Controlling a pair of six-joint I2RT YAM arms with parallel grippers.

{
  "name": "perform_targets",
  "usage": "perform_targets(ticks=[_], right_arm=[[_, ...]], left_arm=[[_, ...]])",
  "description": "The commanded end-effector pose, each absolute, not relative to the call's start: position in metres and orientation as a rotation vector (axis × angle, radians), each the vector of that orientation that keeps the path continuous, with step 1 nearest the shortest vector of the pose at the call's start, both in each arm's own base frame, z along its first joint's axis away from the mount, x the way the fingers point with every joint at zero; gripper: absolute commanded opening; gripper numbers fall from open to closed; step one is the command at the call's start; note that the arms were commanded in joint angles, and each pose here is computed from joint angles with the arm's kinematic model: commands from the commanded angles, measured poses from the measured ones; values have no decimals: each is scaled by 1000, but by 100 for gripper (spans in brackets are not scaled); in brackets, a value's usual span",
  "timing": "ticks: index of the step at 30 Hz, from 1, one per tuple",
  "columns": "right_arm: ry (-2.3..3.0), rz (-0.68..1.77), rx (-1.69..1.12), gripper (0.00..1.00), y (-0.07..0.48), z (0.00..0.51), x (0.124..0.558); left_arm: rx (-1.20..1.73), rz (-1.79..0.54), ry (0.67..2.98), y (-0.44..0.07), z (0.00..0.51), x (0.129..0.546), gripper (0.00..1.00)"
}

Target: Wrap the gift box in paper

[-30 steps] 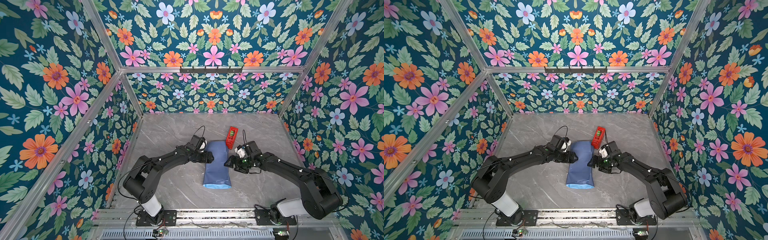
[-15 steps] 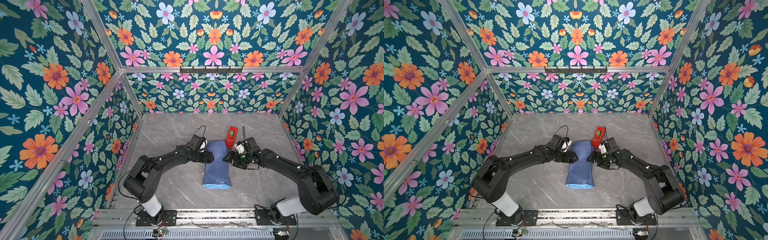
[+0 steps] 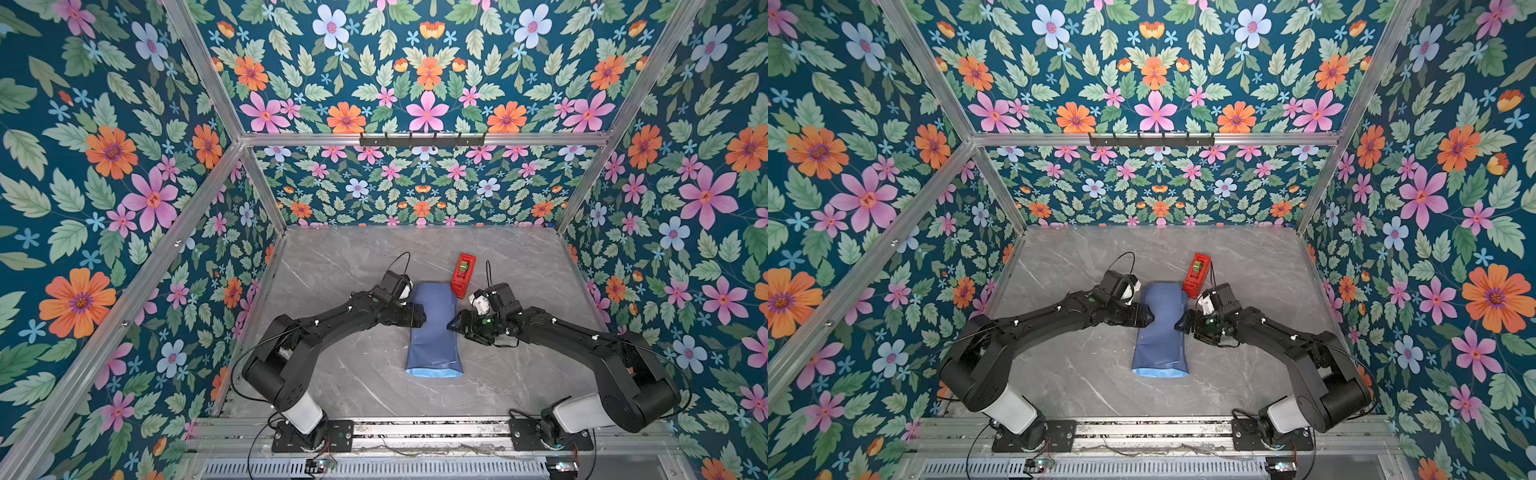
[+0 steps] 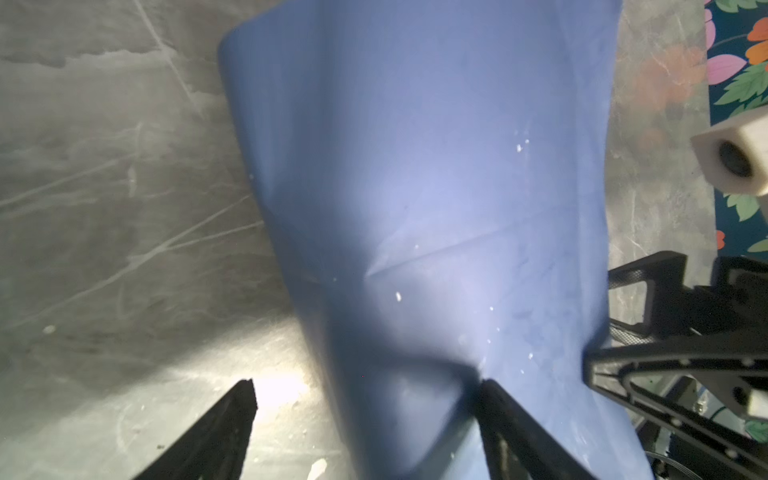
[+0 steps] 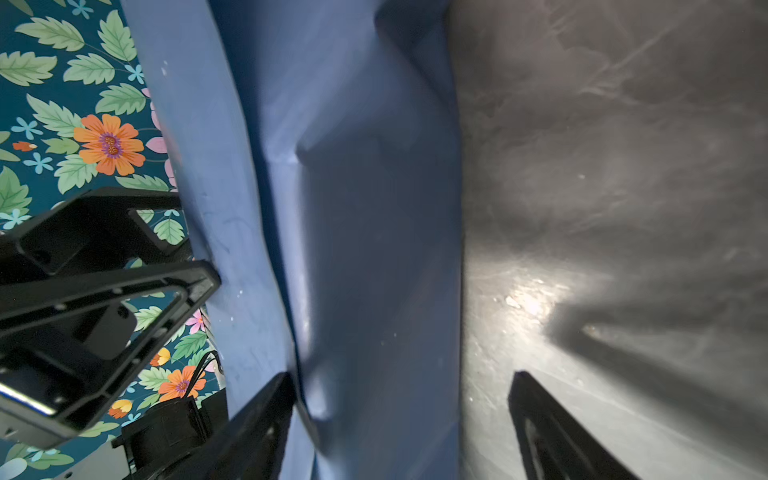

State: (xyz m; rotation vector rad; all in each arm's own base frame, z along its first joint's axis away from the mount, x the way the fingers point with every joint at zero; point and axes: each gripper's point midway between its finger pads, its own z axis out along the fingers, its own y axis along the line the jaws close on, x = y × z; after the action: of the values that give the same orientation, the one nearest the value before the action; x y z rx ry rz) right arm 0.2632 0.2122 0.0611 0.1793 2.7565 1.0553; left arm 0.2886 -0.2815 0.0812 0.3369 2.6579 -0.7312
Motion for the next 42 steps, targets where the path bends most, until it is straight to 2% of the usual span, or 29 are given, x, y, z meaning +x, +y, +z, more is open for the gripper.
perform_targets(ticks=[1, 13, 22, 35, 42], right_arm=[[2864, 949, 211, 81, 198, 42, 245], [2863, 943, 202, 80, 198, 44, 246], [2789, 972, 148, 82, 205, 77, 261], [2616, 929, 208, 83, 168, 138, 322], [2599, 1020, 232, 78, 185, 140, 346]], left_arm=[[316, -740, 2653, -280, 85, 288, 86], [374, -718, 2753, -277, 58, 275, 86], [400, -635, 2808, -265, 46, 268, 85], [405, -601, 2830, -260, 41, 265, 84], [392, -591, 2836, -259, 37, 266, 83]])
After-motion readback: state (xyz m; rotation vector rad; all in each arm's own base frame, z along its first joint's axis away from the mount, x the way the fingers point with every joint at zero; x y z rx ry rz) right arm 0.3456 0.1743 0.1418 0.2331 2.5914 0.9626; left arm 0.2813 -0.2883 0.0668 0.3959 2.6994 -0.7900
